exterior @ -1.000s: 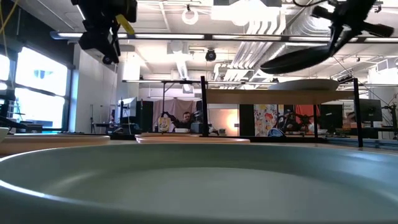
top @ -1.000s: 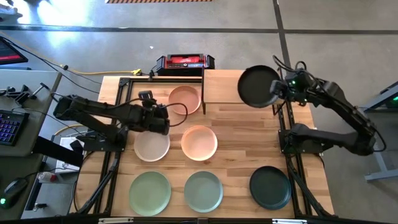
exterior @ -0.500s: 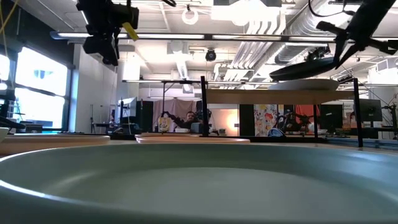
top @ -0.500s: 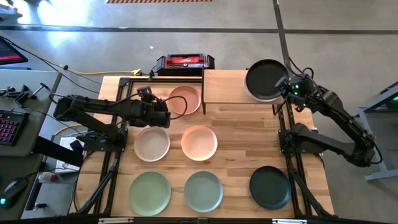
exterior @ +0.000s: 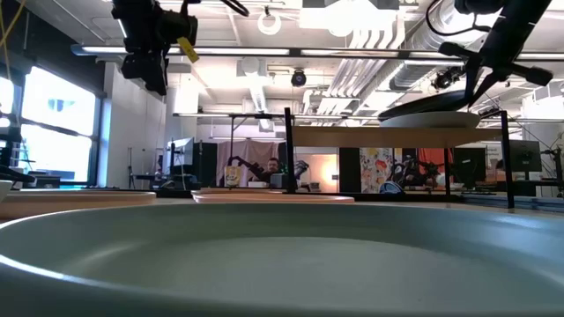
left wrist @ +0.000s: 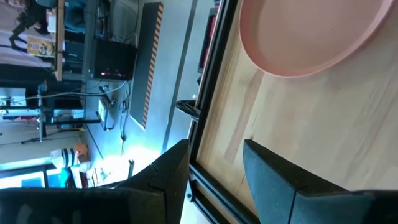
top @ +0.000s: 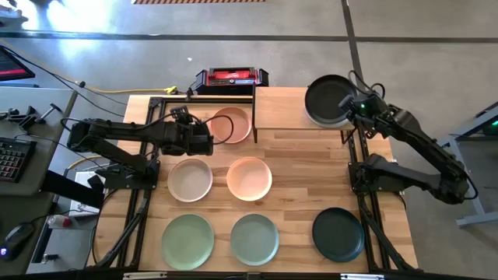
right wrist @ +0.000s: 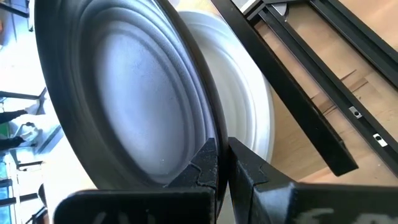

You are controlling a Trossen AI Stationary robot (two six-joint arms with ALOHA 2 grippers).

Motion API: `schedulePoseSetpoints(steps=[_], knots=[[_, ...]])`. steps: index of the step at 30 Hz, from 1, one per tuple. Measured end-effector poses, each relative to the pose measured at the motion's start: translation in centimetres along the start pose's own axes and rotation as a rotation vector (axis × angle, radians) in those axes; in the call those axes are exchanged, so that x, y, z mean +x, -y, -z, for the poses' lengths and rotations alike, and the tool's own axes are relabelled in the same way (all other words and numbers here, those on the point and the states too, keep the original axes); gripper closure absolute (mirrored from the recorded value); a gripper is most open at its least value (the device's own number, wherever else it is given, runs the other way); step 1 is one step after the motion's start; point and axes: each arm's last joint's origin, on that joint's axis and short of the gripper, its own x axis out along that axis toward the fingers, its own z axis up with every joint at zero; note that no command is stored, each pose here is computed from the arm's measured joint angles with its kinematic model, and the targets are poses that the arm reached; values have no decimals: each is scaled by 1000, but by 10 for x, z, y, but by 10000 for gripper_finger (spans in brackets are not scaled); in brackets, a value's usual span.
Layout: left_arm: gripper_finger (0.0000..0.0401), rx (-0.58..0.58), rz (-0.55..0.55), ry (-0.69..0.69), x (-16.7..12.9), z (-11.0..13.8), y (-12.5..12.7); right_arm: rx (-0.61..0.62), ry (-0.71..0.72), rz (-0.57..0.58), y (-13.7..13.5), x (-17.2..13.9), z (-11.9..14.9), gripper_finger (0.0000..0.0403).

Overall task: Place and stack plates onto a shelf
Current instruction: Stack the black plate on top of the white plate on the shelf

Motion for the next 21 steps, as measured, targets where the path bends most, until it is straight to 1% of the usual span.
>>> schedulePoseSetpoints(steps=[6, 15, 21], knots=[[260, -4, -1, -4, 1, 0, -1, 0, -2, 6, -1, 1, 0, 395], [260, -4, 2, -4, 1, 0, -1, 3, -1, 5, -1, 1, 0, 334], [260, -4, 3, -4, 1, 0, -1, -8, -20, -15, 1, -2, 0, 324]])
